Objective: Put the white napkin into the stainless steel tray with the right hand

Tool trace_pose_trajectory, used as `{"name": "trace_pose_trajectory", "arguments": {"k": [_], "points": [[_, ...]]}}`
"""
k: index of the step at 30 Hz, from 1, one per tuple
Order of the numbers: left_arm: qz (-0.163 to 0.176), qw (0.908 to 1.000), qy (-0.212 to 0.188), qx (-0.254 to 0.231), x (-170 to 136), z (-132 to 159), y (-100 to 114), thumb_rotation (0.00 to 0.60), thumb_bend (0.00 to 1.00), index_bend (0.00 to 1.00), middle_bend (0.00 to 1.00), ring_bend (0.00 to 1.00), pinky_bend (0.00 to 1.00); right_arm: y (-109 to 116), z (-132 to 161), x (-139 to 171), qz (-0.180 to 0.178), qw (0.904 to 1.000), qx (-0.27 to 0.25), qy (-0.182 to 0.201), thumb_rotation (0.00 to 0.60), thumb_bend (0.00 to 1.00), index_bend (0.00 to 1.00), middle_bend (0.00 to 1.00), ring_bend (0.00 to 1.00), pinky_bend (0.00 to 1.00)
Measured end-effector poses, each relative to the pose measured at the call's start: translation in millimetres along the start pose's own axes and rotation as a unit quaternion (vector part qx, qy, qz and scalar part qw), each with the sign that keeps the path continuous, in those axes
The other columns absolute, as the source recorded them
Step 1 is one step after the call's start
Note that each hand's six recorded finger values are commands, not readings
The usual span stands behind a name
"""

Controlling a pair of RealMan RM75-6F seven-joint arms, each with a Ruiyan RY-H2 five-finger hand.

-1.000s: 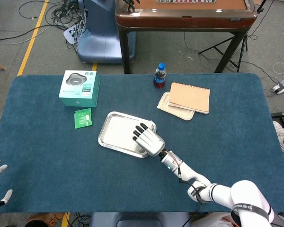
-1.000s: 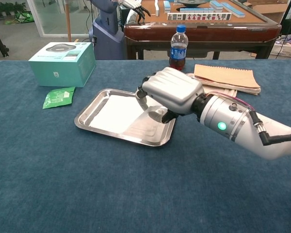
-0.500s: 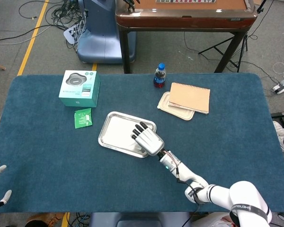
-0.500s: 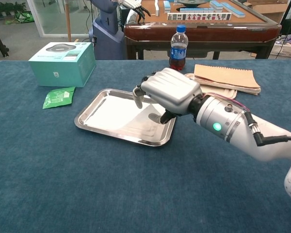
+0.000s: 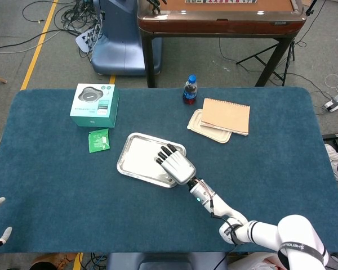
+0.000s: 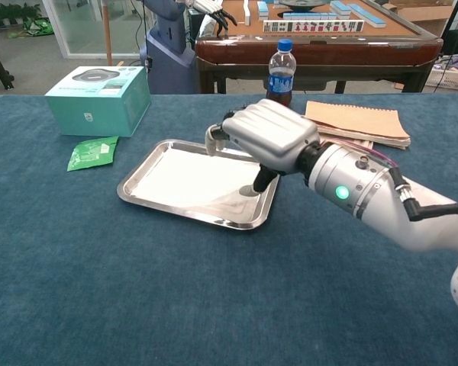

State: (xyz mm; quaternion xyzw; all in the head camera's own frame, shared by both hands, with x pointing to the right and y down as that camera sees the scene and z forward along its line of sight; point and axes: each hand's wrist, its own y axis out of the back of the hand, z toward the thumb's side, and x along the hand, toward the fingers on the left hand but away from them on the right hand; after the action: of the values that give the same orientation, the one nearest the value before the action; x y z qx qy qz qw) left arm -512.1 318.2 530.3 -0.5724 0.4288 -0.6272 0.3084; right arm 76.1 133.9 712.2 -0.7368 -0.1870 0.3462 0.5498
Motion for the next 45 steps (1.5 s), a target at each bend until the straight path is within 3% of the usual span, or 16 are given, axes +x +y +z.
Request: {"name": "trace_pose_trajectory", "arguments": {"k": [12,15,18,20,23,28,29,33,39,45], "points": [[0.004,1.0000,-0.002,0.000,-2.2,0.1,2.8,0.600,0.24,0.20,0.09,0.09,0.00,24.9,-7.2,15.0,-0.002,0.9999,-0.016,0.000,0.600,0.08,0.33,0.33,0.18,0.21],[0.005,1.0000,-0.004,0.000,-2.2,1.1,3.8,0.600,0.24,0.20,0.09,0.09,0.00,34.3,-6.2,22.4,0.008,0.9993,-0.036,0.008,0.600,0.16,0.33,0.41,0.27,0.22],[0.004,1.0000,-0.006,0.001,-2.0,2.3,3.7,0.600,0.24,0.20,0.09,0.09,0.00,46.4,-6.8,32.7,0.021,0.9987,-0.043,0.018,0.600,0.29,0.33,0.57,0.48,0.35],[0.003,1.0000,-0.008,0.001,-1.8,4.0,3.4,0.600,0.24,0.20,0.09,0.09,0.00,52.9,-8.1,40.4,0.036,0.9984,-0.037,0.025,0.600,0.44,0.33,0.69,0.61,0.58],[0.004,0.9999,-0.013,0.000,-1.4,7.1,3.6,0.600,0.24,0.20,0.09,0.09,0.00,56.0,-10.1,49.2,0.063,0.9972,-0.024,0.031,0.600,0.61,0.32,0.79,0.73,0.82],[0.005,0.9999,-0.016,0.001,-2.2,9.2,4.7,0.600,0.24,0.20,0.09,0.09,0.00,50.4,-11.9,57.4,0.114,0.9927,-0.012,0.037,0.600,0.96,0.29,0.92,0.87,0.97],[0.005,0.9998,-0.017,0.002,-2.3,9.5,4.9,0.600,0.24,0.20,0.09,0.09,0.00,48.9,-11.9,57.8,0.122,0.9917,-0.012,0.037,0.600,0.98,0.29,0.93,0.87,0.98],[0.007,0.9998,-0.019,0.002,-3.4,11.5,6.5,0.600,0.24,0.20,0.09,0.09,0.00,40.9,-12.7,57.2,0.162,0.9859,-0.016,0.037,0.600,1.00,0.29,0.99,0.89,0.99],[0.007,0.9998,-0.020,0.003,-4.4,12.4,6.1,0.600,0.24,0.20,0.09,0.09,0.00,33.2,-8.1,50.7,0.209,0.9769,-0.010,0.040,0.600,1.00,0.29,1.00,0.89,0.99],[0.004,0.9998,-0.017,0.004,-3.8,10.7,4.9,0.600,0.24,0.20,0.09,0.09,0.00,26.7,-2.8,39.5,0.220,0.9748,0.001,0.036,0.600,1.00,0.29,1.00,0.89,0.99]]}}
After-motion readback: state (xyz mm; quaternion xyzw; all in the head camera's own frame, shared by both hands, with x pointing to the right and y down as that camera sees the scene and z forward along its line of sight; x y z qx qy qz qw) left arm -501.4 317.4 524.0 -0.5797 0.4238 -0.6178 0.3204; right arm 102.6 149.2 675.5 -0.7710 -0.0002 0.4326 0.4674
